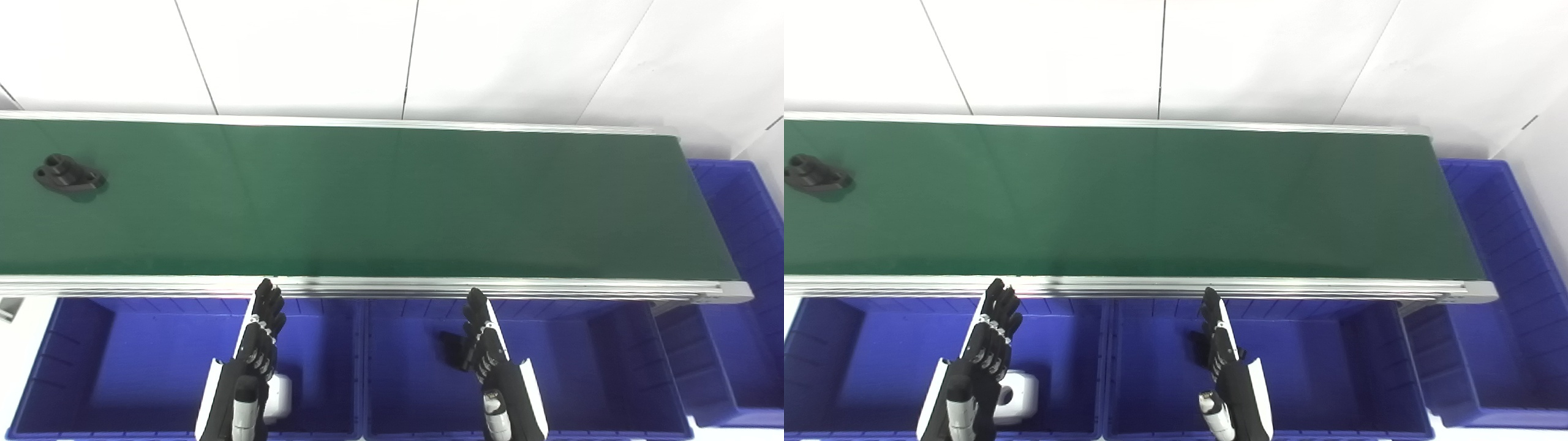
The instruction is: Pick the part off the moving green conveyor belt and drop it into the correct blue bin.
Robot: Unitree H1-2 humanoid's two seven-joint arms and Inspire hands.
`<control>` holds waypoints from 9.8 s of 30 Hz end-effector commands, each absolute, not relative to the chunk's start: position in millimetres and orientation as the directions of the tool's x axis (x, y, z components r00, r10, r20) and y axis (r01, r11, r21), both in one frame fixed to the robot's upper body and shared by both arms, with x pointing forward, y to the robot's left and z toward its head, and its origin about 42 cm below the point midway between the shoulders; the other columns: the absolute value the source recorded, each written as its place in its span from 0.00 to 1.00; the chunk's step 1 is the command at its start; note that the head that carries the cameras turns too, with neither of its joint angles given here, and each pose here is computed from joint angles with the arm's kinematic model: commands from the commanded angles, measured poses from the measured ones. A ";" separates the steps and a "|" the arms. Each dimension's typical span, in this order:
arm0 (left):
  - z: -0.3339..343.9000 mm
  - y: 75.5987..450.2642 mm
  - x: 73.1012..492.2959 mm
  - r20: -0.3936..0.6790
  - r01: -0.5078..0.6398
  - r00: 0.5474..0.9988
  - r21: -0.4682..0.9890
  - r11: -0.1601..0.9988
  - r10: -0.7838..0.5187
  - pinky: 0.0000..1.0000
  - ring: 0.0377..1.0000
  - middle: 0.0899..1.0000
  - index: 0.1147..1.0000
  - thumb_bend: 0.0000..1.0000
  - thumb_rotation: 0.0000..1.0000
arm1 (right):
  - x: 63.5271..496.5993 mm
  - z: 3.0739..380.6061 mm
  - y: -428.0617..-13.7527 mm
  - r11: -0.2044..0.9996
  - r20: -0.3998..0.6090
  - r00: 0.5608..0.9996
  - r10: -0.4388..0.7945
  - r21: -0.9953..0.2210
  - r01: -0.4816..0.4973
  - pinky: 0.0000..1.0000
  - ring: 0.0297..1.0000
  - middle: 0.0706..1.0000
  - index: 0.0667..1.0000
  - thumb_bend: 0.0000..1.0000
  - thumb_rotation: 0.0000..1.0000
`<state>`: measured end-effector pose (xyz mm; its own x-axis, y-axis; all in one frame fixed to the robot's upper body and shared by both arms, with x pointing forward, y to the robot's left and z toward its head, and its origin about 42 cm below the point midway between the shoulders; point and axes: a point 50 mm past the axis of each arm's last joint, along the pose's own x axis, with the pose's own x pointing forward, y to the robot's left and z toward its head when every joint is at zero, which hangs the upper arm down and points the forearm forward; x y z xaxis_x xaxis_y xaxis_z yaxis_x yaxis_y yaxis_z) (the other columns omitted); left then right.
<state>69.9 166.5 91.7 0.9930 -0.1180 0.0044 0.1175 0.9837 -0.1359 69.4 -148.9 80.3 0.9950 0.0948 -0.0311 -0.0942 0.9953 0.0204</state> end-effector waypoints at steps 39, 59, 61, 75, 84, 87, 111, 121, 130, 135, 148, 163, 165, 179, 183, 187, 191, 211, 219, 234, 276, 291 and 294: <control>100.9 165.3 68.0 0.050 0.127 0.991 -0.126 0.984 -0.121 1.00 1.00 1.00 1.00 0.81 1.00 | 69.8 87.0 -146.9 0.993 0.001 0.994 0.111 0.030 -0.111 1.00 1.00 1.00 1.00 1.00 1.00; 98.2 165.1 69.9 0.050 0.139 0.990 -0.127 0.982 -0.134 1.00 1.00 1.00 1.00 0.84 1.00 | 71.2 84.7 -147.8 0.994 -0.007 0.994 0.111 0.012 -0.111 0.98 0.99 1.00 1.00 1.00 1.00; 98.3 165.0 69.8 0.050 0.138 0.990 -0.130 0.982 -0.132 1.00 1.00 1.00 1.00 0.84 1.00 | 71.2 84.6 -147.8 0.994 -0.007 0.994 0.112 0.014 -0.112 0.99 0.99 1.00 1.00 1.00 1.00; 97.7 164.7 70.0 0.050 0.146 0.989 -0.129 0.981 -0.140 1.00 1.00 1.00 1.00 0.83 1.00 | 71.5 84.6 -148.0 0.994 -0.007 0.994 0.111 0.021 -0.111 1.00 0.99 1.00 1.00 1.00 1.00; 95.8 164.3 68.8 0.050 0.139 0.990 -0.128 0.982 -0.133 1.00 1.00 1.00 1.00 0.82 1.00 | 70.3 82.9 -148.7 0.994 -0.006 0.994 0.106 0.016 -0.106 0.99 0.98 1.00 1.00 1.00 1.00; 93.5 161.3 66.9 0.046 0.137 0.990 -0.123 0.983 -0.133 1.00 1.00 1.00 1.00 0.83 1.00 | 68.6 78.2 -151.4 0.994 -0.002 0.994 0.109 0.027 -0.109 1.00 0.99 1.00 1.00 1.00 1.00; 63.2 122.7 74.4 0.026 0.136 0.991 -0.144 0.980 -0.134 1.00 1.00 1.00 1.00 0.87 0.98 | 72.9 42.8 -192.2 0.995 -0.031 0.994 0.101 0.006 -0.101 1.00 1.00 1.00 1.00 1.00 1.00; 64.2 114.7 76.0 0.032 0.135 0.991 -0.134 0.982 -0.132 1.00 1.00 1.00 1.00 0.81 0.99 | 72.1 43.3 -201.7 0.994 -0.032 0.993 0.112 0.007 -0.112 1.00 1.00 1.00 1.00 1.00 1.00; 68.0 106.0 77.5 0.038 0.132 0.991 -0.127 0.983 -0.128 0.96 1.00 1.00 1.00 0.84 1.00 | 72.4 48.8 -209.6 0.994 -0.016 0.994 0.109 0.004 -0.109 1.00 1.00 1.00 1.00 0.95 0.83; 70.5 105.8 78.0 0.046 0.141 0.990 -0.122 0.982 -0.136 0.96 1.00 1.00 1.00 0.85 1.00 | 73.2 51.2 -210.5 0.994 -0.006 0.994 0.111 0.004 -0.111 1.00 1.00 1.00 1.00 0.94 0.79; 72.2 110.8 77.2 0.046 0.137 0.990 -0.123 0.983 -0.133 0.96 1.00 1.00 1.00 0.82 0.96 | 70.3 93.4 -208.3 0.984 0.115 0.987 0.108 -0.152 -0.090 0.97 0.98 0.99 1.00 0.90 0.63; 68.9 119.1 78.9 0.036 0.141 0.990 -0.141 0.980 -0.137 1.00 1.00 1.00 1.00 0.83 0.92 | 156.8 178.1 -233.1 0.732 0.367 0.886 0.282 -0.680 0.048 0.64 0.81 0.93 0.98 0.95 0.55; 69.0 120.2 78.6 0.036 0.141 0.990 -0.149 0.979 -0.137 1.00 1.00 1.00 1.00 0.84 0.91 | 174.1 183.9 -236.4 0.700 0.365 0.883 0.295 -0.711 0.060 0.62 0.79 0.91 0.98 0.95 0.56; 70.5 123.0 79.3 0.045 0.148 0.989 -0.156 0.977 -0.142 1.00 1.00 1.00 1.00 0.85 0.90 | 244.8 217.9 -215.0 0.595 0.285 0.912 0.294 -0.801 0.059 0.67 0.82 0.88 0.91 0.95 0.60; 71.7 121.8 78.8 0.046 0.153 0.988 -0.149 0.977 -0.148 1.00 1.00 1.00 1.00 0.85 0.90 | 266.8 225.7 -203.8 0.578 0.283 0.913 0.292 -0.814 0.068 0.68 0.83 0.89 0.92 0.95 0.60; 71.4 121.2 78.5 0.044 0.159 0.987 -0.150 0.976 -0.155 1.00 1.00 1.00 1.00 0.83 0.90 | 288.1 233.4 -190.8 0.545 0.264 0.919 0.293 -0.836 0.066 0.70 0.84 0.90 0.95 0.95 0.60; 71.4 120.3 78.9 0.044 0.162 0.987 -0.142 0.976 -0.157 1.00 1.00 1.00 1.00 0.83 0.91 | 309.0 237.3 -180.4 0.513 0.244 0.919 0.311 -0.856 0.054 0.71 0.84 0.89 0.95 0.95 0.58; 71.6 113.1 79.8 0.057 0.158 0.987 -0.148 0.976 -0.151 1.00 1.00 1.00 1.00 0.82 0.90 | 412.7 220.3 -106.8 0.391 0.103 0.928 0.358 -0.919 -0.049 0.56 0.69 0.84 0.95 1.00 0.62; 72.0 108.6 76.8 0.054 0.157 0.987 -0.121 0.980 -0.152 0.97 1.00 1.00 1.00 0.82 0.93 | 422.7 208.9 -77.8 0.402 0.059 0.929 0.366 -0.910 -0.100 0.57 0.72 0.85 0.95 1.00 0.60; 75.9 95.4 74.4 0.065 0.166 0.985 -0.134 0.977 -0.159 0.95 1.00 1.00 1.00 0.82 0.93 | 411.2 189.0 -21.3 0.353 -0.031 0.894 0.446 -0.912 -0.208 0.61 0.74 0.85 0.93 1.00 0.58; 82.8 104.3 67.2 0.049 0.157 0.987 -0.120 0.980 -0.152 0.93 0.98 1.00 1.00 0.81 0.90 | 423.2 114.0 -52.6 0.188 -0.258 0.921 0.293 -0.929 -0.320 0.26 0.37 0.45 0.50 0.51 0.00; 85.8 101.9 68.2 0.053 0.155 0.987 -0.133 0.979 -0.149 0.95 0.99 1.00 1.00 0.79 0.90 | 411.5 159.9 -54.8 0.265 -0.125 0.917 0.378 -0.935 -0.237 0.27 0.38 0.45 0.48 0.52 0.00; 87.3 102.6 67.8 0.049 0.151 0.988 -0.133 0.980 -0.146 0.94 0.99 1.00 1.00 0.77 0.91 | 400.9 184.5 -56.2 0.315 -0.070 0.910 0.409 -0.925 -0.213 0.30 0.37 0.47 0.49 0.51 0.00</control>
<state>67.0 129.3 70.0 0.9869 -0.1611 0.0004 0.1609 0.9854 -0.0549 395.0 -62.6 147.9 0.9072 0.3830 -0.1741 -0.2900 0.2694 -0.9183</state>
